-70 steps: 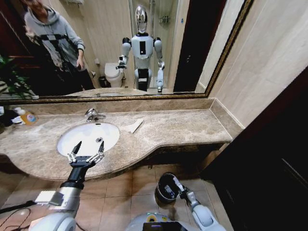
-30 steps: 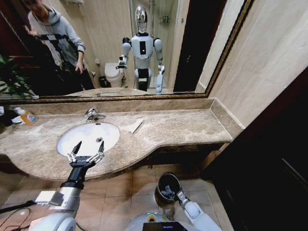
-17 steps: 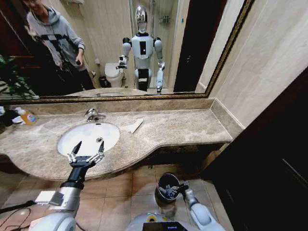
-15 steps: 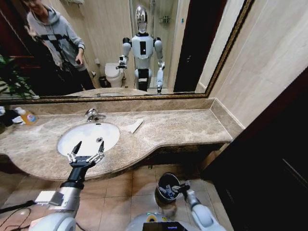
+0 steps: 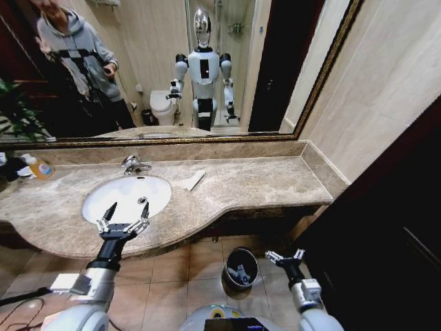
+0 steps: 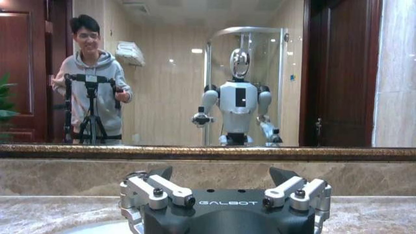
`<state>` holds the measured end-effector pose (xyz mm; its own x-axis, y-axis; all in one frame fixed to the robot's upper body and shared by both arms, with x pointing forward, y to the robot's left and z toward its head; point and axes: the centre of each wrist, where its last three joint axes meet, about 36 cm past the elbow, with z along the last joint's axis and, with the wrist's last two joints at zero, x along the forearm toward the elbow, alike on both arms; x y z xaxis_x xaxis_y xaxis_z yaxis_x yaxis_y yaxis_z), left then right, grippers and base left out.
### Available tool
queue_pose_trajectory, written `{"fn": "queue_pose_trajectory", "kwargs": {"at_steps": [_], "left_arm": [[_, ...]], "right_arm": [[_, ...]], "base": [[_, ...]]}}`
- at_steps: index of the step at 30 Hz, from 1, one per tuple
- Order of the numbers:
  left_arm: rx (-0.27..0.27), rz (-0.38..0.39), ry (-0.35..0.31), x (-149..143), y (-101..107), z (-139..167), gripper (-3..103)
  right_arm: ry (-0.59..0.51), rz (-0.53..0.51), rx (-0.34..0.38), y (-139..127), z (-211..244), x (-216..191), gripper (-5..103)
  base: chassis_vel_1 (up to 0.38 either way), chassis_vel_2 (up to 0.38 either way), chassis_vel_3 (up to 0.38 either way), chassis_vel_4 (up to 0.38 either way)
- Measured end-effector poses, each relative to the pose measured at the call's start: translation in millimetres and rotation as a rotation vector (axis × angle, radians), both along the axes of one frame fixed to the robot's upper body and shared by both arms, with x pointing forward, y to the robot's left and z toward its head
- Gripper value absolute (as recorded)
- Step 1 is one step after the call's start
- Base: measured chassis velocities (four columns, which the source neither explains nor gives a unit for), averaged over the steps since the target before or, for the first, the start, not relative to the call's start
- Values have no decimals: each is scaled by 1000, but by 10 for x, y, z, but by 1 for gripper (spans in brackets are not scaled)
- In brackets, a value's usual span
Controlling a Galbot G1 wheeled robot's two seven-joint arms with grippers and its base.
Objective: Pick up the trash from the sink and place it in the trash bin.
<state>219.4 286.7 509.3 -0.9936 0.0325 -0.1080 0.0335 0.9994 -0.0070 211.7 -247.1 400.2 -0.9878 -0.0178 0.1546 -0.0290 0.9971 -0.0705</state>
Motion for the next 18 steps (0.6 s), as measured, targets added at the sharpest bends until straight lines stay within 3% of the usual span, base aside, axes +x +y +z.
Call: {"fn": "queue_pose_trajectory", "kwargs": {"at_steps": [4,8,15,18], "left_arm": [[0,0,0,0,0,0,100],[0,0,0,0,0,0,100],[0,0,0,0,0,0,100],[0,0,0,0,0,0,100]], "right_arm": [[-27,97,48,122,186,216,100],[-49,182,38,235,261,545,100],[-88,226,23,423,281,1053,100],[-98,265,38,692,291,1314,100]], "base": [[0,0,0,0],[0,0,0,0],[0,0,0,0],[0,0,0,0]]}}
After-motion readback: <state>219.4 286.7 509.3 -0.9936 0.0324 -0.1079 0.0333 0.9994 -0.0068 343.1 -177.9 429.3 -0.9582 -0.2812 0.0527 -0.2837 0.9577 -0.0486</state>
